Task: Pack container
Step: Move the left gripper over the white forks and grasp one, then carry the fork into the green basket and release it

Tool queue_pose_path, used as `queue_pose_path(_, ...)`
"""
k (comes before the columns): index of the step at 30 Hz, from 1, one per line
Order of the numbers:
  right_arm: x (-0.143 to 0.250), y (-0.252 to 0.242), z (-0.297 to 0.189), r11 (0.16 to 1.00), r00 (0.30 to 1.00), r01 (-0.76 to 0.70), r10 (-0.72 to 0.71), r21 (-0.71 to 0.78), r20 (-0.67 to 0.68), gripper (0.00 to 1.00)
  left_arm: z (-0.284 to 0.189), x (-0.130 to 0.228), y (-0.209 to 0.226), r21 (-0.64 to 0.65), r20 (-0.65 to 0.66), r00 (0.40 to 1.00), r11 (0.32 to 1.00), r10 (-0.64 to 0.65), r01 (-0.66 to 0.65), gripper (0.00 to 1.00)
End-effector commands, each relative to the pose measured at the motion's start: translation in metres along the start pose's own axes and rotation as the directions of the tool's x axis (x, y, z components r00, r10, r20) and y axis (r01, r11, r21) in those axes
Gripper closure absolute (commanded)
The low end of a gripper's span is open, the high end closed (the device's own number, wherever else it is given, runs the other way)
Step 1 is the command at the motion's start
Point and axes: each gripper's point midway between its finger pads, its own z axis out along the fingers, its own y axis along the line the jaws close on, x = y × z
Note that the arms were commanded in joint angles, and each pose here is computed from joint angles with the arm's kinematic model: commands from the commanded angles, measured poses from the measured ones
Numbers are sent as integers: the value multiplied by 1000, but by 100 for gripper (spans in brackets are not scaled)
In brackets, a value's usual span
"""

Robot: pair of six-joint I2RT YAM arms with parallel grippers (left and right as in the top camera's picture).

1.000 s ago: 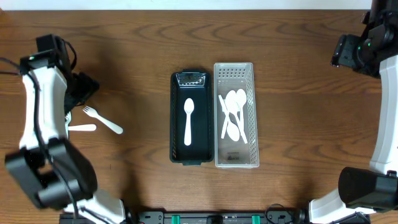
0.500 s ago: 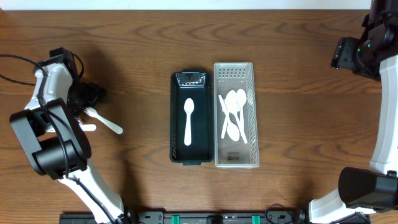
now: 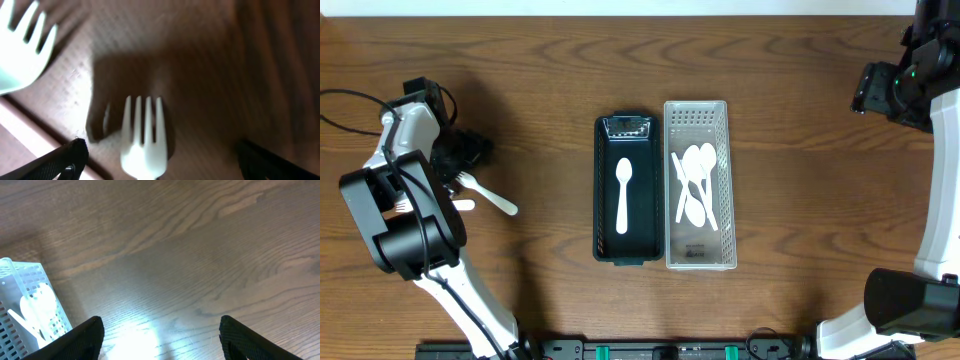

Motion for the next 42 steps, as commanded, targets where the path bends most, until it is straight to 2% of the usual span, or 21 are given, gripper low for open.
queue_pose_path(1, 1, -4, -5, 1000, 1000, -6, 6, 0, 10, 23, 30, 7, 10, -61, -53, 998, 997, 38, -42, 1)
queue_pose_path(6, 1, -4, -5, 1000, 1000, -17, 17, 0, 10, 23, 30, 11, 12, -70, -68, 997, 996, 41, -46, 2)
queue_pose_path(9, 1, -4, -5, 1000, 1000, -17, 17, 0, 10, 23, 30, 12, 14, -75, -76, 996, 996, 41, -47, 17)
queue_pose_path(11, 1, -4, -5, 1000, 1000, -17, 17, 0, 10, 23, 30, 13, 14, -75, -76, 996, 996, 41, -47, 24)
queue_pose_path(15, 1, -4, -5, 1000, 1000, -21, 21, 0, 10, 23, 30, 12, 14, -75, -76, 996, 996, 41, -47, 31)
queue_pose_path(19, 2, -4, -5, 1000, 1000, -24, 24, 2, 5, 23, 30, 13, 14, -75, -76, 996, 996, 41, -47, 43)
queue_pose_path(26, 4, -5, -5, 1000, 1000, -22, 22, 4, -5, 23, 30, 12, 14, -75, -76, 996, 996, 41, -47, 52)
queue_pose_path(36, 5, -5, -5, 1000, 1000, -22, 22, 5, -6, 23, 29, 13, 14, -76, -78, 996, 996, 41, -47, 81)
queue_pose_path(38, 5, -5, -5, 1000, 1000, -22, 22, 5, -6, 23, 27, 15, 14, -71, -85, 996, 996, 42, -48, 92)
queue_pose_path(42, 4, -5, -5, 1000, 1000, -22, 22, 4, -4, 23, 10, 18, 7, -42, -105, 993, 997, 59, -64, 95)
